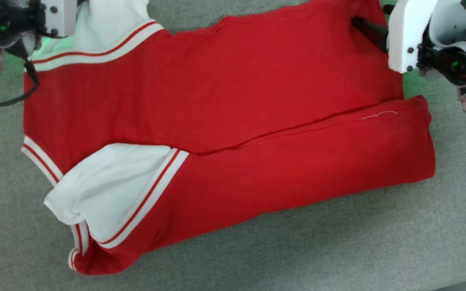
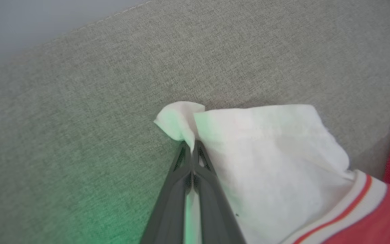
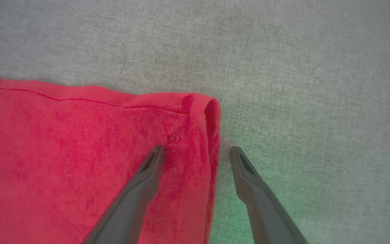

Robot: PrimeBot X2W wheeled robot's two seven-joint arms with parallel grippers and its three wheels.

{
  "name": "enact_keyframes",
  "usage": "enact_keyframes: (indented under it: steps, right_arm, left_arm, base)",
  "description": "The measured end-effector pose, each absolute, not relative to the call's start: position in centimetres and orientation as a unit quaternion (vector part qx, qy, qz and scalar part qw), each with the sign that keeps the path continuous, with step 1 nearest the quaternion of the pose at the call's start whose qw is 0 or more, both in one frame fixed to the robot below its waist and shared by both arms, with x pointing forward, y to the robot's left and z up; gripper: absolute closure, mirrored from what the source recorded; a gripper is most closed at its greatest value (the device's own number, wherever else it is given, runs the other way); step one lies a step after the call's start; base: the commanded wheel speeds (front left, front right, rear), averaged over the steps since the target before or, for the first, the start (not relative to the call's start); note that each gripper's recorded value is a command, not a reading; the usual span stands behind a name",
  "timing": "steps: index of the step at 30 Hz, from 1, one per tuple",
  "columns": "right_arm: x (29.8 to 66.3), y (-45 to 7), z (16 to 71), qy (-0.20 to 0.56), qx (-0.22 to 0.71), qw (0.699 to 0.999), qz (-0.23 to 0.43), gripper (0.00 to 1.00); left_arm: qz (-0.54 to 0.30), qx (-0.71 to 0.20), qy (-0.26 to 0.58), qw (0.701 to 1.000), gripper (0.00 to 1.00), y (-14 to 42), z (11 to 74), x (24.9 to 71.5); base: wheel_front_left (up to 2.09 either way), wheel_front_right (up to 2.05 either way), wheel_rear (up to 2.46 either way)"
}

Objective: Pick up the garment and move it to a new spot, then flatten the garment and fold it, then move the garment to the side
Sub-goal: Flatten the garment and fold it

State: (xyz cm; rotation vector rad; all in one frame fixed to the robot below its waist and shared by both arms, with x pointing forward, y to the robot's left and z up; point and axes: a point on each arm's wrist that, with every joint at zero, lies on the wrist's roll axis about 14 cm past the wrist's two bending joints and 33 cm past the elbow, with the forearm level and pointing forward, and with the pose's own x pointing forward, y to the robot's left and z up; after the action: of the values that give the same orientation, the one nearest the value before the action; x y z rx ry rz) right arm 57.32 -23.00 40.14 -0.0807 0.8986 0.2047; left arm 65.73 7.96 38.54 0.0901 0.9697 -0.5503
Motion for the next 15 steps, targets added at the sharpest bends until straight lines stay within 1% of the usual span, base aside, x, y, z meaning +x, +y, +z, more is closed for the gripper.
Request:
enact_keyframes:
  steps: [1, 2, 3, 6, 9, 12, 15]
  right_arm:
    - [57.4, -22.6, 39.7, 0.439, -0.037, 0.892, 0.103, 0.0]
    - [57.6, -22.4, 39.6, 0.441, -0.04, 0.891, 0.105, 0.82]
    - [57.8, -22.3, 39.6, 0.44, -0.044, 0.89, 0.107, 1.0]
    - [58.3, -21.4, 39.9, 0.416, -0.04, 0.901, 0.119, 1.0]
    - [58.1, -21.1, 40.3, 0.393, -0.047, 0.91, 0.125, 1.0]
    - [57.0, -21.1, 40.7, 0.375, -0.047, 0.917, 0.129, 1.0]
    - [55.8, -21.2, 42.0, 0.353, -0.031, 0.926, 0.131, 1.0]
  left_arm:
    - [-0.261, 0.041, 0.46, 0.848, 1.0, 8.0, 38.5, 65.7]
    - [-0.261, 0.038, 0.46, 0.848, 1.0, 8.0, 38.4, 65.7]
    - [-0.261, 0.038, 0.459, 0.849, 1.0, 8.1, 38.4, 65.8]
    - [-0.262, 0.026, 0.447, 0.855, 1.0, 8.1, 38.7, 65.7]
    - [-0.269, 0.006, 0.426, 0.864, 1.0, 7.6, 39.2, 65.0]
    - [-0.28, -0.033, 0.404, 0.87, 1.0, 6.9, 40.2, 63.6]
    - [-0.301, -0.077, 0.373, 0.875, 1.0, 5.8, 42.8, 62.1]
  base:
    - [0.0, 0.0, 0.0]
    - [0.0, 0.0, 0.0]
    - [0.0, 0.0, 0.0]
    - [0.0, 0.0, 0.0]
    - [0.0, 0.0, 0.0]
    - [0.0, 0.0, 0.0]
    - [0.0, 0.0, 0.0]
